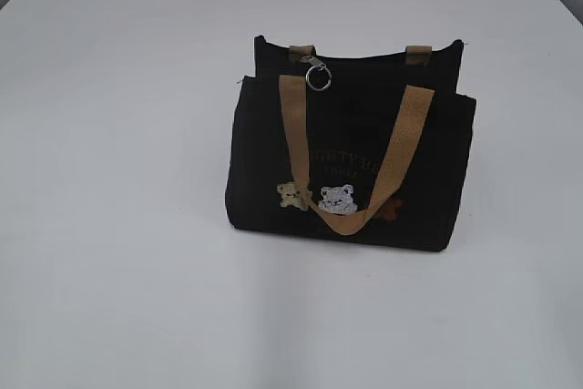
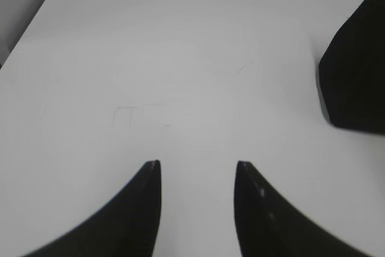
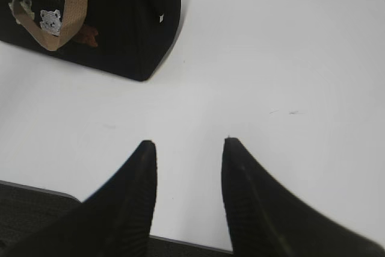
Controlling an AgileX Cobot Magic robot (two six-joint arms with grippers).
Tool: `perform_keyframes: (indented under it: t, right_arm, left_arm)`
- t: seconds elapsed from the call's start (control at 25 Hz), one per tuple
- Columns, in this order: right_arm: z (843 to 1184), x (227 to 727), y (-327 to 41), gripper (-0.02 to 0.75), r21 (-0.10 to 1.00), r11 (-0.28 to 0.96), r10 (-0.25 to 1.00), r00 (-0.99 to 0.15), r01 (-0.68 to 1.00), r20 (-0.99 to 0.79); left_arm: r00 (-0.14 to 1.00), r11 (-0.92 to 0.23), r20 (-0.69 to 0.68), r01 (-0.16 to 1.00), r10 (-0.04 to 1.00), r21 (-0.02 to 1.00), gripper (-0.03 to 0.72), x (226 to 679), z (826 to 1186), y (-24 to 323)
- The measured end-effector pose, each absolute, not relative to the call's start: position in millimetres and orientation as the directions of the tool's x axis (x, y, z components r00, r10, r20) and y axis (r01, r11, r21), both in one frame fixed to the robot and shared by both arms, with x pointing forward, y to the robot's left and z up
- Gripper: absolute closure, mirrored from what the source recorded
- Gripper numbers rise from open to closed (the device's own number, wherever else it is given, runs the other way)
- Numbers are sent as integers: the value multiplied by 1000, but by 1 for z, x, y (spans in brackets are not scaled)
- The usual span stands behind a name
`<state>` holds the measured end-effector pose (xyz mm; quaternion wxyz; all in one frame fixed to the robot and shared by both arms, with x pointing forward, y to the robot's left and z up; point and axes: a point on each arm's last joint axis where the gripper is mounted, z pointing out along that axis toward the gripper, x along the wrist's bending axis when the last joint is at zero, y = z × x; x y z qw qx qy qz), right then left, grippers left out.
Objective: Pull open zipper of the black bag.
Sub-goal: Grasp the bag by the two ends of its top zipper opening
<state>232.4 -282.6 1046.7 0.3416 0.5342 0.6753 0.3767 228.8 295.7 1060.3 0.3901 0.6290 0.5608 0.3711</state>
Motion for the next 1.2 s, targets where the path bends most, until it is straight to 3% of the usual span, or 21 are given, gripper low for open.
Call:
perform_keyframes:
  t: [0.76,0.92,1.08,1.2]
  right_arm:
    - [1047,232,-283,446,874,145,979,-196,464,-59]
    - [1047,232,-283,446,874,145,979,-196,464,-59]
    - [1047,232,-283,446,874,145,979,-196,464,-59]
    - [1047,232,-283,446,874,145,979,-196,464,-59]
  left_arm:
    - [120,-55,6,414,993,909,386,229,1060,293]
    - [316,-122,1,364,949,923,397,251,1076,276]
    - [543,-238,72,241,837,941,393,322,1088,256]
    - [667,-255,73,179,741,950,368,386,1074,242]
